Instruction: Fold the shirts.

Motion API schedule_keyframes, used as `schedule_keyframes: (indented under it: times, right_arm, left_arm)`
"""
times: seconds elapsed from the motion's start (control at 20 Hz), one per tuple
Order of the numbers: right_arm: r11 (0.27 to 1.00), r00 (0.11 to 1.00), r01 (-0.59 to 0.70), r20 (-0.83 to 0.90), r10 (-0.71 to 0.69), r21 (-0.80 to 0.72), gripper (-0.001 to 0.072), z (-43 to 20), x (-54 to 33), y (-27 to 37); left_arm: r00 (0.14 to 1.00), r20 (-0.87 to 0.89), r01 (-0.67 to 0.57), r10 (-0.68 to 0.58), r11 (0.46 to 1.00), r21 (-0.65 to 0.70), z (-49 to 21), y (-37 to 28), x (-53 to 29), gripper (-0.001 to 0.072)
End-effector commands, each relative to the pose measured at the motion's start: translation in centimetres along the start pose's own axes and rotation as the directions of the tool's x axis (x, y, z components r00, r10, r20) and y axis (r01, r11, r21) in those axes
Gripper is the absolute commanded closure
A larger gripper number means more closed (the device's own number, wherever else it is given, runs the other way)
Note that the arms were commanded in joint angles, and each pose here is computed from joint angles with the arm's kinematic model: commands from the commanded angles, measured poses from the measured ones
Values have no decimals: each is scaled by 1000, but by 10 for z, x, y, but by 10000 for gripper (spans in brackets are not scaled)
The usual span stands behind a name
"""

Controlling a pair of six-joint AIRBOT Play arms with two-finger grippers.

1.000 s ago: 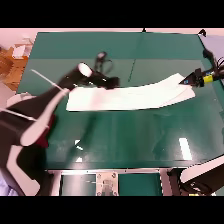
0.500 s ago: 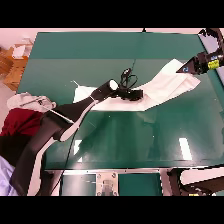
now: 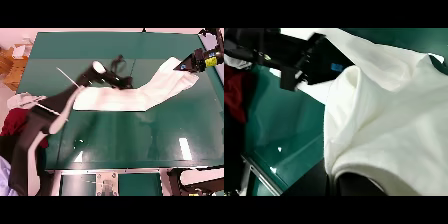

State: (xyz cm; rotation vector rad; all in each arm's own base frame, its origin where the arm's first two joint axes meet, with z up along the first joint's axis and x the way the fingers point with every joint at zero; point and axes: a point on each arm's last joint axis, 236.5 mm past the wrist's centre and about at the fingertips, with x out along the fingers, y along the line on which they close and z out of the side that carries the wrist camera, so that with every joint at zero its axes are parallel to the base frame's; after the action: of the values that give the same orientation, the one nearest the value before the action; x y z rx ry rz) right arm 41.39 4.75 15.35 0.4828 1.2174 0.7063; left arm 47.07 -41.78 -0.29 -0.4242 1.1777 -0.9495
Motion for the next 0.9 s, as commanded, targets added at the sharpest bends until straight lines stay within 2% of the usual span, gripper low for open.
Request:
schedule_keyframes:
  times: [0.0,0.1,0.3,0.6,0.65,0.7,0.75,0.85]
  right_arm:
    - [999,999,-44,-6,44,11,699,7,20,27]
    - [998,998,-58,-7,58,-22,699,15,49,55]
    - [995,997,-57,43,61,-87,699,34,139,113]
    - [988,982,-126,131,137,-89,681,16,358,191]
    - [986,969,-133,196,150,-98,581,14,390,204]
    - [986,951,-125,270,152,-115,323,14,414,214]
    - [978,940,-100,304,152,-181,129,11,426,220]
    - [961,949,-63,281,141,-269,129,11,415,220]
  left_arm:
    - [972,-98,-209,214,976,63,-5,53,-116,686]
    - [954,-63,-291,295,955,54,2,67,-184,686]
    - [935,45,-351,350,936,2,12,73,-281,685]
    - [922,54,-383,384,923,-29,2,89,-327,685]
    - [918,53,-392,392,920,-15,2,91,-327,685]
    - [917,52,-396,396,918,0,1,92,-328,685]
    - [917,52,-396,396,918,1,1,92,-328,685]
    - [917,50,-397,396,918,21,1,92,-327,685]
